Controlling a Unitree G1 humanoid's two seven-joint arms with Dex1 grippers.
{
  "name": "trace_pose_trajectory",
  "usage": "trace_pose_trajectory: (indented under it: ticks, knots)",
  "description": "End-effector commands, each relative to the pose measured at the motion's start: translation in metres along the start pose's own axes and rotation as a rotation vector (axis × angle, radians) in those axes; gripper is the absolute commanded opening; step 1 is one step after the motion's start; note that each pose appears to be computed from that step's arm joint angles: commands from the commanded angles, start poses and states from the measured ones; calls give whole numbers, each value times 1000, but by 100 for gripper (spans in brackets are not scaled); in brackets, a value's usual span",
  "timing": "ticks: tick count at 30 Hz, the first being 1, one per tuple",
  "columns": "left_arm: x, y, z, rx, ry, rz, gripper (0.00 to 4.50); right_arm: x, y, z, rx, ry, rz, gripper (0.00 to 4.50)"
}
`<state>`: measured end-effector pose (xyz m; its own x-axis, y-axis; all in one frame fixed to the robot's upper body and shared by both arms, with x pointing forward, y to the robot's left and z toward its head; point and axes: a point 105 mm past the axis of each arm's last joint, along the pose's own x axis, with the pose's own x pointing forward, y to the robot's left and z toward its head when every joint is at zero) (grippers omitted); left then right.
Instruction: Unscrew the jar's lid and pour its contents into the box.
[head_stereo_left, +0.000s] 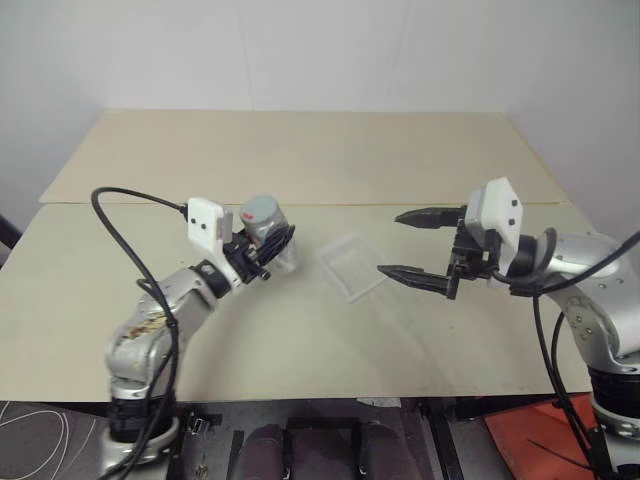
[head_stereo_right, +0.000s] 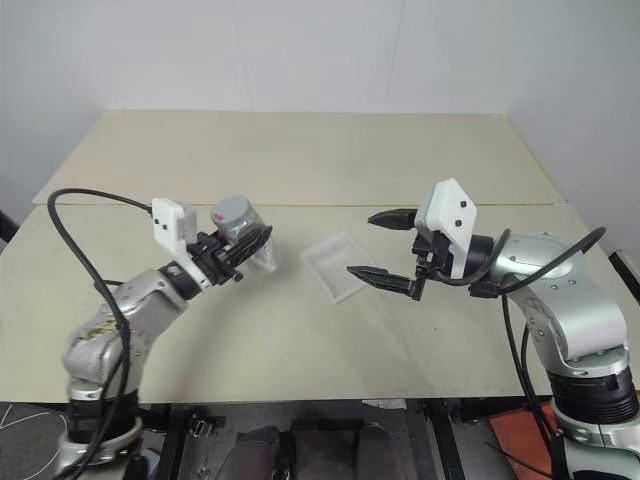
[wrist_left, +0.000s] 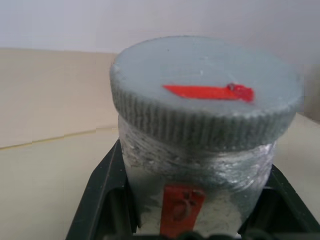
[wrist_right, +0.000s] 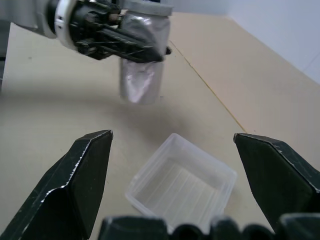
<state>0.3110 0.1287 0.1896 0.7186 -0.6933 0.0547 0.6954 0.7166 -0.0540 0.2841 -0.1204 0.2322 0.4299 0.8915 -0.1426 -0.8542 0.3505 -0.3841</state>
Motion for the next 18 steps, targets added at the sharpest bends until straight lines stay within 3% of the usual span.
trace_pose_trajectory:
  ticks: [1,6,18]
  knots:
    - [-7,-12,18,123,-1,-207,194,7,-4,18,-19,-76,-3,450]
    - [-6,-15,25,306,13,-413,194,26,-9,37,56,-151,38,450]
    - [24,-30,25,272,-39,-528,194,75,15,68,85,-214,164,450]
